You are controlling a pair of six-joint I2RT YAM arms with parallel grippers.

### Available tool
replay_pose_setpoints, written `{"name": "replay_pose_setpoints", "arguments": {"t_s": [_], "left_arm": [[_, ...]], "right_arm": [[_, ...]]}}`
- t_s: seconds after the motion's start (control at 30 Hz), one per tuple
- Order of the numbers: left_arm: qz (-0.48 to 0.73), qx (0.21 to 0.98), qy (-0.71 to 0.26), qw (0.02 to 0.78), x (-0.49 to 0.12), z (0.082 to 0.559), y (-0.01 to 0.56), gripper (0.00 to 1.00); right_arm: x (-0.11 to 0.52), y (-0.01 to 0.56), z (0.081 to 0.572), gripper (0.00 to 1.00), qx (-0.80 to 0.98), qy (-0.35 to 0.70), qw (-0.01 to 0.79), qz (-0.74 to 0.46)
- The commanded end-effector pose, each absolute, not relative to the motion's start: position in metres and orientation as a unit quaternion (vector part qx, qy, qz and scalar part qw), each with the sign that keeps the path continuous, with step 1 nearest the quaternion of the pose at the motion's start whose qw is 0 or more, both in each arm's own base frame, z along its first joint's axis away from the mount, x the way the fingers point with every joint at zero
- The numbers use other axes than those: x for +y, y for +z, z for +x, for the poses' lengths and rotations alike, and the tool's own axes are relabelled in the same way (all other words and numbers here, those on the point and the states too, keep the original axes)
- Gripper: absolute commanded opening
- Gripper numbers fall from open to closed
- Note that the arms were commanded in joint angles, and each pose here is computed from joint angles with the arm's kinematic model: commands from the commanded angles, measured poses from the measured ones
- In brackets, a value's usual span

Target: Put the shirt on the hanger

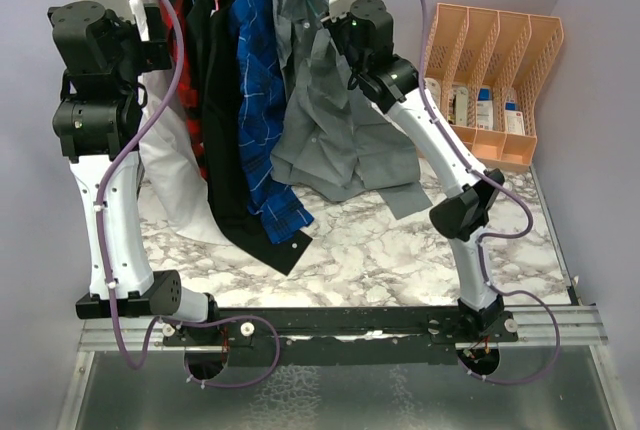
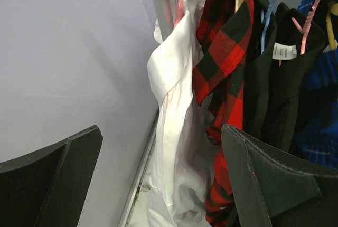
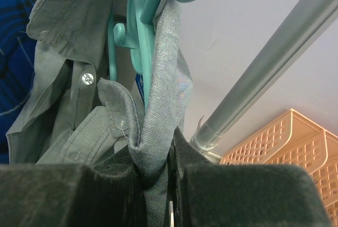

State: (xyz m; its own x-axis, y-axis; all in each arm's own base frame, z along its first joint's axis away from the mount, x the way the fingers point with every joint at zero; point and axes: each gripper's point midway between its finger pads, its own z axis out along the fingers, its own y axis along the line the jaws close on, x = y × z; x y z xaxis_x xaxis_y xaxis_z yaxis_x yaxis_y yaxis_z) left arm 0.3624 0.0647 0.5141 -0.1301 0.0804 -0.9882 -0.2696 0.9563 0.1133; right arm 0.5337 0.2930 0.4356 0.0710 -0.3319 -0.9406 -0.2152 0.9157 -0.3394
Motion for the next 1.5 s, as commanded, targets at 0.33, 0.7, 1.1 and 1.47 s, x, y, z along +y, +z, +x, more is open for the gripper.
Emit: {"name": "replay_pose_setpoints", "arguments": {"t_s": [0.33, 0.7, 1.1, 1.47], "left_arm": [[-0.052, 0.742, 0.136, 0.655, 0.059, 0.375, 0.511, 0.98], [-0.039, 0.759, 0.12, 0.639, 0.053, 0.383, 0.496, 0.98], [-0.024, 0.77, 0.106, 0.629, 0.046, 0.39, 0.487, 0.97], [-0.01, 0.777, 0.11, 0.62, 0.041, 0.395, 0.478, 0.97]], "right_arm": [[0.285, 0.479, 0.541, 0.01, 0.633, 0.006, 0.76, -0.151], [0.275, 0.506, 0.486, 0.01, 0.603, 0.063, 0.775, -0.177], [0.288, 0.517, 0.514, 0.01, 0.597, 0.036, 0.779, -0.188], [0.297, 0.508, 0.535, 0.01, 0.585, 0.025, 0.79, -0.179]]}}
